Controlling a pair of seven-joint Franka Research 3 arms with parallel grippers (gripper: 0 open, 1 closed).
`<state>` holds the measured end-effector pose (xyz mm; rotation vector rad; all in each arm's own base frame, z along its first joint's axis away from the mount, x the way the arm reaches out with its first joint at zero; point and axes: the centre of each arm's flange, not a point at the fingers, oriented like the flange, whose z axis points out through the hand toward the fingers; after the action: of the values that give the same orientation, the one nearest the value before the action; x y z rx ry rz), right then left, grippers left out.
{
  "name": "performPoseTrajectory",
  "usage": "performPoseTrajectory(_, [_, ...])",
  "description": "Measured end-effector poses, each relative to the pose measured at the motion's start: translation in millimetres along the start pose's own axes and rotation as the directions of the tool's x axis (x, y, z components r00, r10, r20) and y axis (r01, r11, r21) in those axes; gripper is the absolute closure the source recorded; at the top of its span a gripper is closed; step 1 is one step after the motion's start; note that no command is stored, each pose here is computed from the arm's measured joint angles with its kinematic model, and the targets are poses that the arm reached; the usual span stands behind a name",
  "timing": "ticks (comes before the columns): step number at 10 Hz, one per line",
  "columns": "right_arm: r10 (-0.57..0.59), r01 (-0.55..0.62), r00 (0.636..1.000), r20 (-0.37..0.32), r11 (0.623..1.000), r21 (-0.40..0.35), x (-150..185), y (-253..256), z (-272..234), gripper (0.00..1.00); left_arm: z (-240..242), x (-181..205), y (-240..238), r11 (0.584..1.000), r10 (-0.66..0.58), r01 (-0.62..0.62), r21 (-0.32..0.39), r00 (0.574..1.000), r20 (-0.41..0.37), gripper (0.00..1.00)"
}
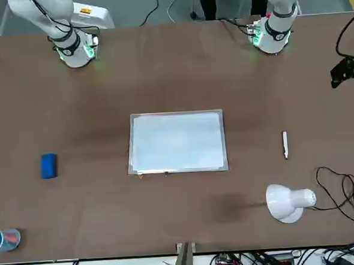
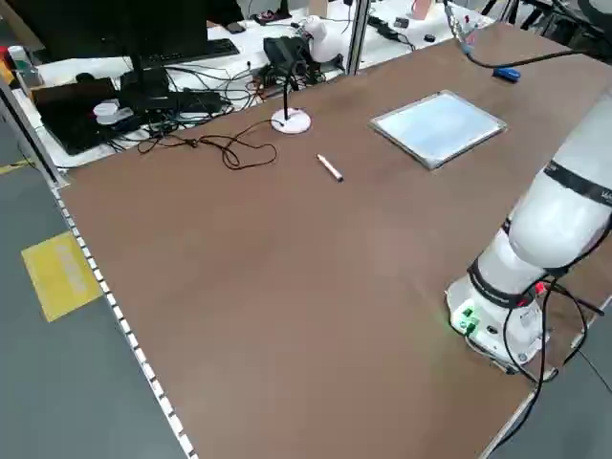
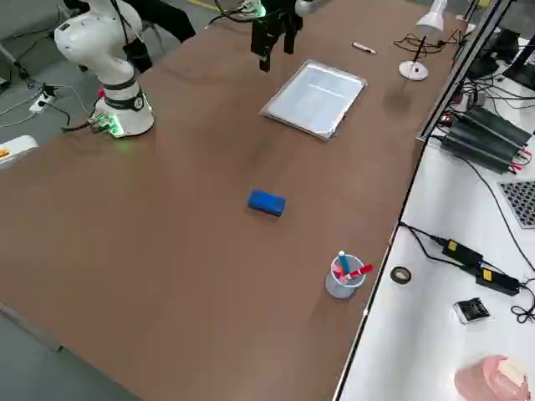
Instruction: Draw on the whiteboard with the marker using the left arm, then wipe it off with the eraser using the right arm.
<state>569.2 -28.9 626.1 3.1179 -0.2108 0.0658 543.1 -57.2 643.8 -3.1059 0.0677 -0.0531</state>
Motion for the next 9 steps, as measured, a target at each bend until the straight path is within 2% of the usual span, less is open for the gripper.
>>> performPoseTrajectory(6, [0.001,-0.001,1.0,0.003,1.0,0.0,0,0,1,0.0,4,3,-4,1.0,-0.005,0.005,-0.002,1.0,0.009,0.0])
performPoseTrajectory(9, [0.002,-0.002,1.0,0.011,1.0,-0.001,-1,0,5,0.0,48,23,-17,1.0,-0.019,0.02,-0.016,0.999,0.045,0.0])
